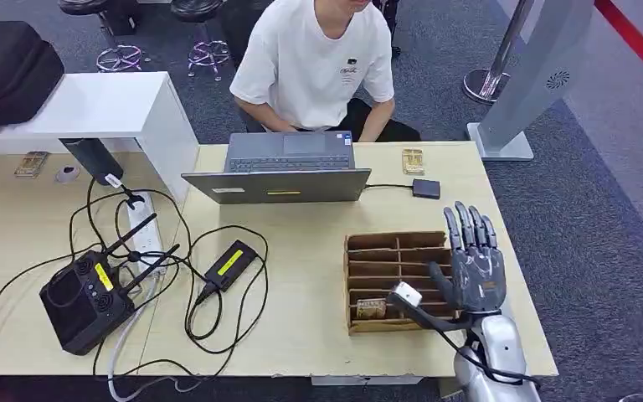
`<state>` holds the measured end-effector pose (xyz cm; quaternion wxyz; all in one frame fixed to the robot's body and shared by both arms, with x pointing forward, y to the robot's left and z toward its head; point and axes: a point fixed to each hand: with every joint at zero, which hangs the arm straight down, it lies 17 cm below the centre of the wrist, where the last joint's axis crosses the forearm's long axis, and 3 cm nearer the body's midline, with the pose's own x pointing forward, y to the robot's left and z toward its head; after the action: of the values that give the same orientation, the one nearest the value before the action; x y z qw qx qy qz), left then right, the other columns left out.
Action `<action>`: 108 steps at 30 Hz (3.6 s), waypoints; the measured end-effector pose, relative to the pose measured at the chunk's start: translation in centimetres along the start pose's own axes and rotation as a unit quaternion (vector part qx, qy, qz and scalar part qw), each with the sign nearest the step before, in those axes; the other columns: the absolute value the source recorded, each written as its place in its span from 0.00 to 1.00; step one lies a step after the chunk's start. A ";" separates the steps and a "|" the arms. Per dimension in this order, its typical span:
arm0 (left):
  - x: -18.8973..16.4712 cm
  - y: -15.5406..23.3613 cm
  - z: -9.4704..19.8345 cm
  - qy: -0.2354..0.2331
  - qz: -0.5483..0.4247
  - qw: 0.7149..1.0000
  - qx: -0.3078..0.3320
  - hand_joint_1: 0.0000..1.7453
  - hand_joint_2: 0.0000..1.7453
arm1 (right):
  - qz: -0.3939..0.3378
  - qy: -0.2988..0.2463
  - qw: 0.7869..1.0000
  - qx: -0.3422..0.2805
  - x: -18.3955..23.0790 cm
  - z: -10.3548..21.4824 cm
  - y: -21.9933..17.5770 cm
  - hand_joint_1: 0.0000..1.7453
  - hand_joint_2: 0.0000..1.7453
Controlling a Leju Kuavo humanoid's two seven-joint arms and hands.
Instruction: Pass the card to the sensor for recognition and then transmit it.
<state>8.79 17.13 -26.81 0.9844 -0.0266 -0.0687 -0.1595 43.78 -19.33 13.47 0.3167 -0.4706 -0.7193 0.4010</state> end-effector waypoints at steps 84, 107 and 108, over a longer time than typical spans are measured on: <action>0.1 -0.1 0.0 0.006 -0.012 1.000 -0.004 0.00 1.00 | -0.006 -0.007 1.000 0.003 0.7 -1.1 0.6 0.00 1.00; 0.1 -0.1 0.0 0.006 -0.013 1.000 -0.004 0.00 1.00 | -0.023 -0.004 1.000 0.014 0.7 -0.3 1.5 1.00 1.00; 0.1 0.0 0.0 0.006 -0.013 1.000 -0.004 0.00 1.00 | -0.024 -0.003 1.000 0.014 0.7 -0.3 1.5 1.00 1.00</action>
<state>8.86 17.07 -26.75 0.9826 -0.0287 -0.0624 -0.1723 44.38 -18.29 12.38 0.3302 -0.4476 -0.7259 0.4045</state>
